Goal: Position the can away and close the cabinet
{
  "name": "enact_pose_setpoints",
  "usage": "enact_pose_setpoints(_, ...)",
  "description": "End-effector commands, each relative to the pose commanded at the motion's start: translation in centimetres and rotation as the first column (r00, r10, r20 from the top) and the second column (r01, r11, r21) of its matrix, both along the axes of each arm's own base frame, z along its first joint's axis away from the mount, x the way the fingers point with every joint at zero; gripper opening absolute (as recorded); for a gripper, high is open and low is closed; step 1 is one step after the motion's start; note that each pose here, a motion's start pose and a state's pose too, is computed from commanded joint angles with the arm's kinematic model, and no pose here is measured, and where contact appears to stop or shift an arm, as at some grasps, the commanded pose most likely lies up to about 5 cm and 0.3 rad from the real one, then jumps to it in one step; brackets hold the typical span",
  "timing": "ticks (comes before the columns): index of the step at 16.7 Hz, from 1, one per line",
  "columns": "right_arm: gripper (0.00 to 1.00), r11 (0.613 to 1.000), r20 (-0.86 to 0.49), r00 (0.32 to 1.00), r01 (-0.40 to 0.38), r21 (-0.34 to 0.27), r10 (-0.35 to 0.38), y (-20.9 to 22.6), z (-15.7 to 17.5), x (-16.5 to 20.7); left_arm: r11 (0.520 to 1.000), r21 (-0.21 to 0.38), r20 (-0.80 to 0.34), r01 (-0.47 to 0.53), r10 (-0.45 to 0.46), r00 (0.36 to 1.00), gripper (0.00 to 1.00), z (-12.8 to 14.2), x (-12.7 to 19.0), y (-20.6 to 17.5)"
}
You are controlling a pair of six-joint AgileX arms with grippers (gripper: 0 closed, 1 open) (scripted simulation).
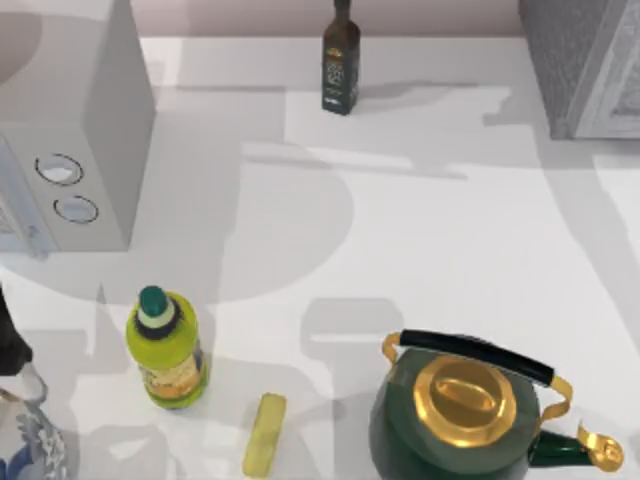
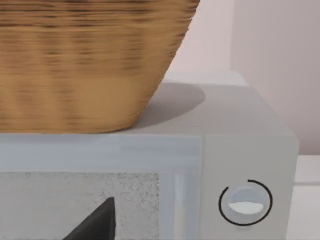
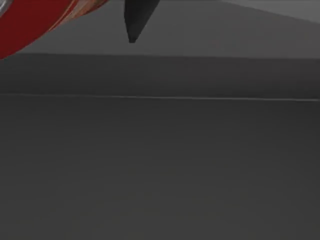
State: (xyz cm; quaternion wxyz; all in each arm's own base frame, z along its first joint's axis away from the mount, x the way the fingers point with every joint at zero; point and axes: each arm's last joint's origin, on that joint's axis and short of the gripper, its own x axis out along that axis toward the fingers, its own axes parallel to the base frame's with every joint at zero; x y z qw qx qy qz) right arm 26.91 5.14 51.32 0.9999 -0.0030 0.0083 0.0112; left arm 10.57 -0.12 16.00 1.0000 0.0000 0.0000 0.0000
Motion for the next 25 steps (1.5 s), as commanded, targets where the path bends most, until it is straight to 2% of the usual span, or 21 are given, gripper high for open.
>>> enact_pose_setpoints(4,0.00,1.000,0.014,1.000,-0.015,-0.003,0.016,0.5,1.8,3.4,1.000,0.000,0.000,0.000,0.000,1.000,1.00,0.0,0.0,0.0)
enact_pose_setpoints(8,0.00,1.000,0.092,0.996,0.000,0.013,-0.002,0.0,4.6,6.6,1.000,0.000,0.000,0.000,0.000,1.000,1.00,0.0,0.0,0.0)
enact_pose_setpoints(14,0.00,1.000,0.022,1.000,0.022,0.010,-0.022,-0.6,2.0,13.1,1.000,0.000,0.000,0.000,0.000,1.000,1.00,0.0,0.0,0.0)
enact_pose_setpoints(20,0.00,1.000,0.010,1.000,0.022,0.011,-0.022,-0.6,1.6,13.7,1.000,0.000,0.000,0.000,0.000,1.000,1.00,0.0,0.0,0.0)
enact_pose_setpoints(25,0.38,1.000,0.010,1.000,0.022,0.011,-0.022,-0.6,1.6,13.7,1.000,0.000,0.000,0.000,0.000,1.000,1.00,0.0,0.0,0.0)
